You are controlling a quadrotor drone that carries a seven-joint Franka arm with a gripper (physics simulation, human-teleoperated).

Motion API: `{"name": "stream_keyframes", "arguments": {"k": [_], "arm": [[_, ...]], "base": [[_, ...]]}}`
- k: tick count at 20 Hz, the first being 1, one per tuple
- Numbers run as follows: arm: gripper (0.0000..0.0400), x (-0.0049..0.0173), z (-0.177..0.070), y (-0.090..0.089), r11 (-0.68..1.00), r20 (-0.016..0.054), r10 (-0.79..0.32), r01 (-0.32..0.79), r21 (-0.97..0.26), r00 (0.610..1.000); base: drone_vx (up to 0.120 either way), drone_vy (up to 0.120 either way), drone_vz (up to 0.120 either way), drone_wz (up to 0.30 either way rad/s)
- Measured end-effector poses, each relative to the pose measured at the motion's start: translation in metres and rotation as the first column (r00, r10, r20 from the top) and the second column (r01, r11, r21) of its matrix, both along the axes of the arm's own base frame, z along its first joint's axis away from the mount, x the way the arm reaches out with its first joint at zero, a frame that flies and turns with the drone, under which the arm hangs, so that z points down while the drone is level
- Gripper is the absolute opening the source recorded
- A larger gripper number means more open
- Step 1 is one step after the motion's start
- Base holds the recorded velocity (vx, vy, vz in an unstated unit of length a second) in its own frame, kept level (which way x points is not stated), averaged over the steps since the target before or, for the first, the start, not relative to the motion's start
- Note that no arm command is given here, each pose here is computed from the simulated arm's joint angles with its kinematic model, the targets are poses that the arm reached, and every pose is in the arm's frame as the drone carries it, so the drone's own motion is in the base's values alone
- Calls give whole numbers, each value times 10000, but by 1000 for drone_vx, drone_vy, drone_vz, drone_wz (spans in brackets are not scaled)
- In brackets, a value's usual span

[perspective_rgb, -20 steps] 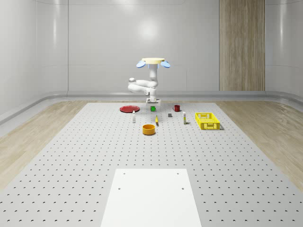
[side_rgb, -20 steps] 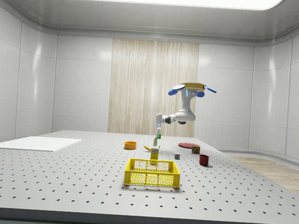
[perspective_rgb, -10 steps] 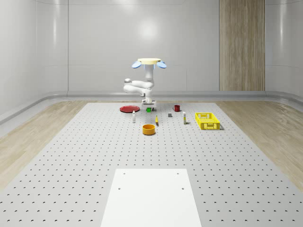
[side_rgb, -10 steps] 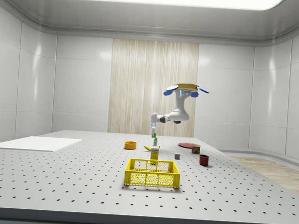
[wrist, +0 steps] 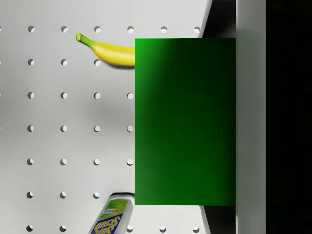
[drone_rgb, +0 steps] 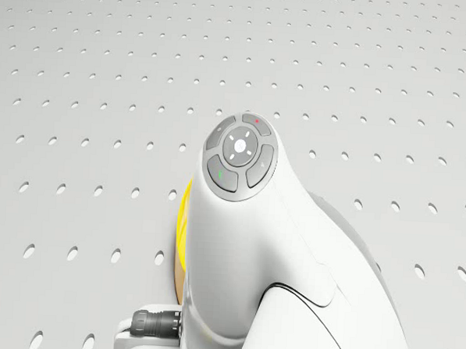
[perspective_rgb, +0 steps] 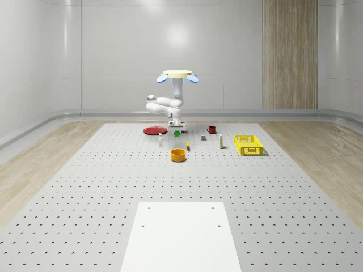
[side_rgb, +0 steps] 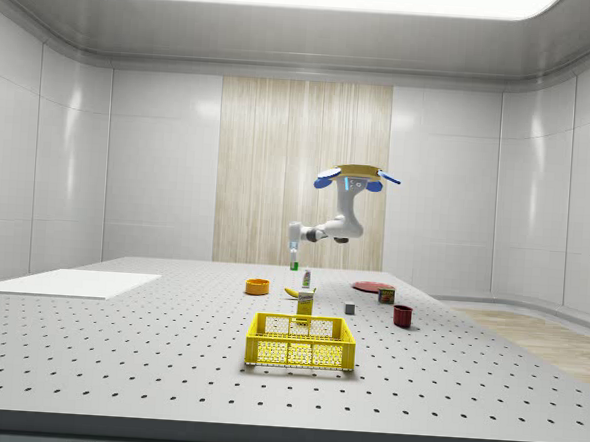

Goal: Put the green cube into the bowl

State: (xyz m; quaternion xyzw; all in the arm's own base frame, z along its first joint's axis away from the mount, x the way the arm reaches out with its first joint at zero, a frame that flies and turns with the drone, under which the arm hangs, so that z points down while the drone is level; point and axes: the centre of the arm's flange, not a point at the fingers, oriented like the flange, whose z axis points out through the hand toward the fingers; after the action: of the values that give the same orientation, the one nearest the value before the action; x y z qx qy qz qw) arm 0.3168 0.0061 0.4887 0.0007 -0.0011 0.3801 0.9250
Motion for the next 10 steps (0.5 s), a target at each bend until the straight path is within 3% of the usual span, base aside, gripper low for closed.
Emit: {"name": "stream_keyframes", "arguments": {"k": [5,8,10], "arm": [[250,0,0,0,10000,0,0,0,0,10000],[250,0,0,0,10000,0,0,0,0,10000],[250,0,0,0,10000,0,0,0,0,10000]], "base": [[120,0,-120,0],[120,0,0,0],[120,80,0,0]]}}
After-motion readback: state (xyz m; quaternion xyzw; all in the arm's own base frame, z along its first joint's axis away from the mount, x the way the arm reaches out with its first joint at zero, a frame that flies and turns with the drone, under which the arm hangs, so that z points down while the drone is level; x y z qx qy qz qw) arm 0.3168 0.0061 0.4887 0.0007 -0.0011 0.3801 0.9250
